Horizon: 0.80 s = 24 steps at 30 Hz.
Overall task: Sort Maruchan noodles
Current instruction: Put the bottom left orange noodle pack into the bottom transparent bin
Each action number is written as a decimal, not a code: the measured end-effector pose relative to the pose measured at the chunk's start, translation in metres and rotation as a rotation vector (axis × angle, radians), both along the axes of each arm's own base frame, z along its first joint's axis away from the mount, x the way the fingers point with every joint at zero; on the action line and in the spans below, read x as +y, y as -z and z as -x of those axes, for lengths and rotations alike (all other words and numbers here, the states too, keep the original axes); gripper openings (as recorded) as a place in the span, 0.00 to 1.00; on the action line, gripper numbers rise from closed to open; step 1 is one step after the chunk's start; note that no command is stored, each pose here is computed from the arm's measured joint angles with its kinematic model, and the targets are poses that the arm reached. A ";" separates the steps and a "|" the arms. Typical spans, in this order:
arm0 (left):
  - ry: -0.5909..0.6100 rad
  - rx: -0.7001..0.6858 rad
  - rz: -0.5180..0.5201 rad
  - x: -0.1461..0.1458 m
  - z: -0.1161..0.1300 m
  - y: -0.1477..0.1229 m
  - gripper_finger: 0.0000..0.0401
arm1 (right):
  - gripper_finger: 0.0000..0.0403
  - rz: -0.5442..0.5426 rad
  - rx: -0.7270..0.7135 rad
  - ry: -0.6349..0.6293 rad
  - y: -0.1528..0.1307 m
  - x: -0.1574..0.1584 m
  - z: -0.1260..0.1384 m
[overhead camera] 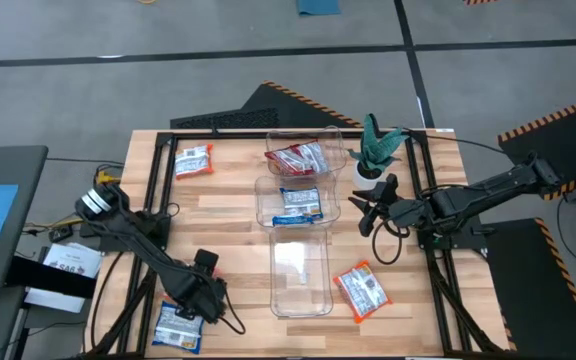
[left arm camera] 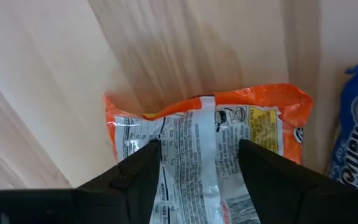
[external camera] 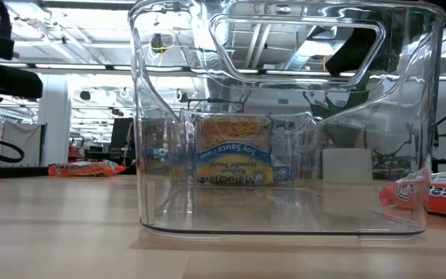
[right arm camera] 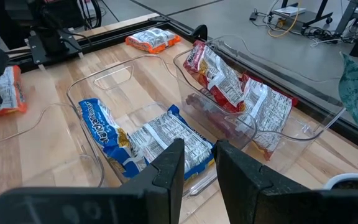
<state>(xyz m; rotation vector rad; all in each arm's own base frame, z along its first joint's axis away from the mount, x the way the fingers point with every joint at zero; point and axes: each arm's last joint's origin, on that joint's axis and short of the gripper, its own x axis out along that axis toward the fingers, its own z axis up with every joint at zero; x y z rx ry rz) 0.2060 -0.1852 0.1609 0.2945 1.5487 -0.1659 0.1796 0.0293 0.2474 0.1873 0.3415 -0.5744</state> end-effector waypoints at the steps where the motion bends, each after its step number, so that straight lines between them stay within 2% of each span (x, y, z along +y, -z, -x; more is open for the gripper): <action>1: -0.003 0.001 -0.005 0.000 0.000 0.001 0.50 | 0.29 0.000 0.000 0.000 0.000 0.000 0.000; 4: -0.011 -0.010 -0.028 0.001 0.000 0.001 0.39 | 0.29 0.000 0.000 0.000 0.000 0.000 0.000; 8: -0.015 -0.004 -0.060 0.004 0.001 -0.001 0.08 | 0.29 0.000 0.000 0.000 0.000 0.000 0.000; 9: -0.015 0.000 -0.064 0.004 0.001 -0.002 0.04 | 0.29 0.000 0.000 0.000 0.000 0.000 0.000; 14: 0.014 -0.029 -0.098 0.001 -0.004 -0.015 0.00 | 0.29 0.000 0.000 0.000 0.000 0.000 0.000; 19: 0.053 -0.086 -0.166 -0.003 -0.013 -0.044 0.00 | 0.29 0.000 -0.001 0.000 0.000 0.000 0.000; 24: 0.056 -0.203 -0.213 -0.004 -0.019 -0.077 0.00 | 0.29 0.000 -0.001 0.000 0.000 0.000 0.000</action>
